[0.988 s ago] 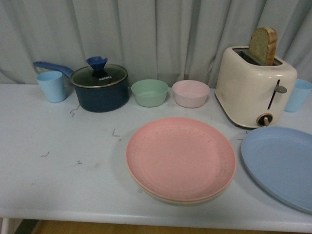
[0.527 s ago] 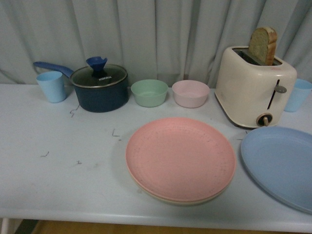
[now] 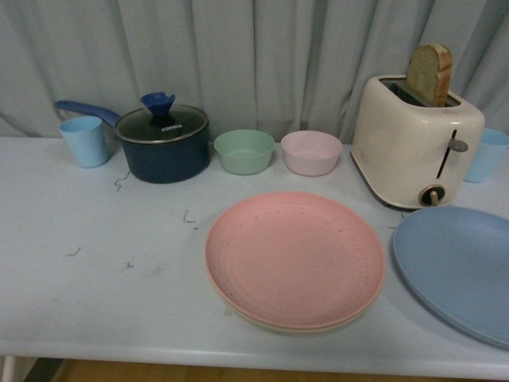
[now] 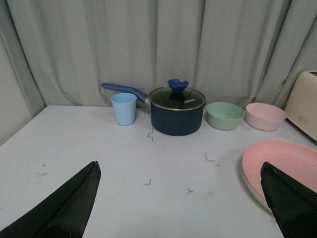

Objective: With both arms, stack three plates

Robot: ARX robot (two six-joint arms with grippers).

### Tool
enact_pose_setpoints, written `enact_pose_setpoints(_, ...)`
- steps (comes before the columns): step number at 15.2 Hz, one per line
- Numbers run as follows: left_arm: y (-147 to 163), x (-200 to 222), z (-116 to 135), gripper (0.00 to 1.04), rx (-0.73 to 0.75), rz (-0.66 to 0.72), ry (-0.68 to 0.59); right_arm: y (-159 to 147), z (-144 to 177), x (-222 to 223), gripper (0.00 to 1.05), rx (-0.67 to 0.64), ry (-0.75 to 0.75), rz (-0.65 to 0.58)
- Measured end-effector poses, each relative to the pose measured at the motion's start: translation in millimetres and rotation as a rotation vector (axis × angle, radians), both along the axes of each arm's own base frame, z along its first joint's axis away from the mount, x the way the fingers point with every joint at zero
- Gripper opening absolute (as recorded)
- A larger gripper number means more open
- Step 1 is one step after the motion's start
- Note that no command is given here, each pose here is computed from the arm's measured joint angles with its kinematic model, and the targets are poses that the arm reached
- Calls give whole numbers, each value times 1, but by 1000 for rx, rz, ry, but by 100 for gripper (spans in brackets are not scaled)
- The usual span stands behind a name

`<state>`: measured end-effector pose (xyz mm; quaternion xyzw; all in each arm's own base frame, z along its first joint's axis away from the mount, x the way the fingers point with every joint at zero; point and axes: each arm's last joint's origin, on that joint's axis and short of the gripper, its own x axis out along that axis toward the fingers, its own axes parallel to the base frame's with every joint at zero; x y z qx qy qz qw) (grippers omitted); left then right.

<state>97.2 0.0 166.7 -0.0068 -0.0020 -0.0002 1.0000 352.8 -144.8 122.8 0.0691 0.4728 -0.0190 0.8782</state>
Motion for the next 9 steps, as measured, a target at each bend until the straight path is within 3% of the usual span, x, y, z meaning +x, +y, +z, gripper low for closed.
enact_pose_setpoints(6, 0, 0, 0, 98, 0, 0, 0, 3, -47, 28, 97, 31, 97, 25)
enact_pose_setpoints(9, 0, 0, 0, 98, 0, 0, 0, 9, -57, 35, 64, 25, 115, 28)
